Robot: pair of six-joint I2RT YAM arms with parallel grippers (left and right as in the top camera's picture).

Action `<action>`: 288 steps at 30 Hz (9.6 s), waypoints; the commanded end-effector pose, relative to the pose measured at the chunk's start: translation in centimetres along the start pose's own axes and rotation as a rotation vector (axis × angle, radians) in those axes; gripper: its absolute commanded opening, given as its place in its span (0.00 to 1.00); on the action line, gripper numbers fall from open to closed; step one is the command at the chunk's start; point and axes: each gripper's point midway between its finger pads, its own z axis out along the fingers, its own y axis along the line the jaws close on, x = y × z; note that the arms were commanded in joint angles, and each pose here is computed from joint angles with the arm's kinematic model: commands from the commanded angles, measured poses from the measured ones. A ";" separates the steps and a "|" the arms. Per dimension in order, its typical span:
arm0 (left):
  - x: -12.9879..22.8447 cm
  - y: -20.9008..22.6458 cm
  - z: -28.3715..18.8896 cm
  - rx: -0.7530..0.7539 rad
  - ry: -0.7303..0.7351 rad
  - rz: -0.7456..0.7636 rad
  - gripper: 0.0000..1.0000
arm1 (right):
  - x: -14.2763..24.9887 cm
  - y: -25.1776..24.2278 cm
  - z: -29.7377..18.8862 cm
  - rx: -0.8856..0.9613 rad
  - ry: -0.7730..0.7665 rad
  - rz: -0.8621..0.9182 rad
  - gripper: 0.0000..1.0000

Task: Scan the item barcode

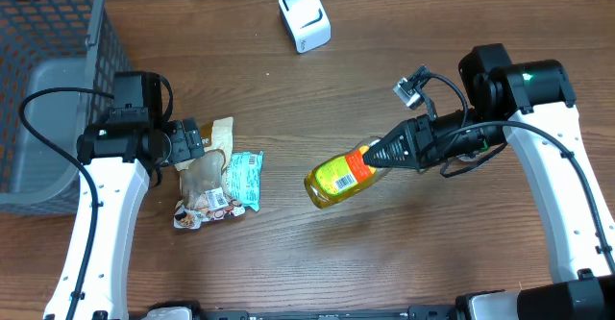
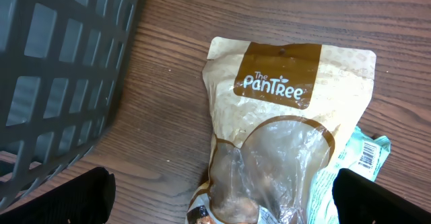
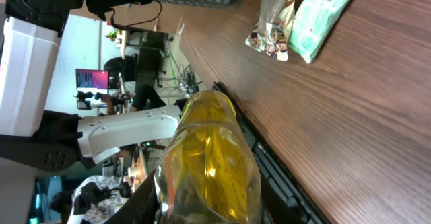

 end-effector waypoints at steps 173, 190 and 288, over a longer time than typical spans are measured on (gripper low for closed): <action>-0.6 -0.3 -0.5 0.010 -0.016 0.017 1.00 | -34.4 -17.3 6.6 1.747 -0.629 -0.794 0.04; -0.6 -0.3 -0.5 0.010 -0.016 0.017 1.00 | -32.1 -11.1 0.3 1.824 -0.713 -0.635 0.04; -0.6 -0.3 -0.5 0.010 -0.016 0.017 1.00 | -9.8 -10.3 0.9 0.834 -0.155 0.183 0.80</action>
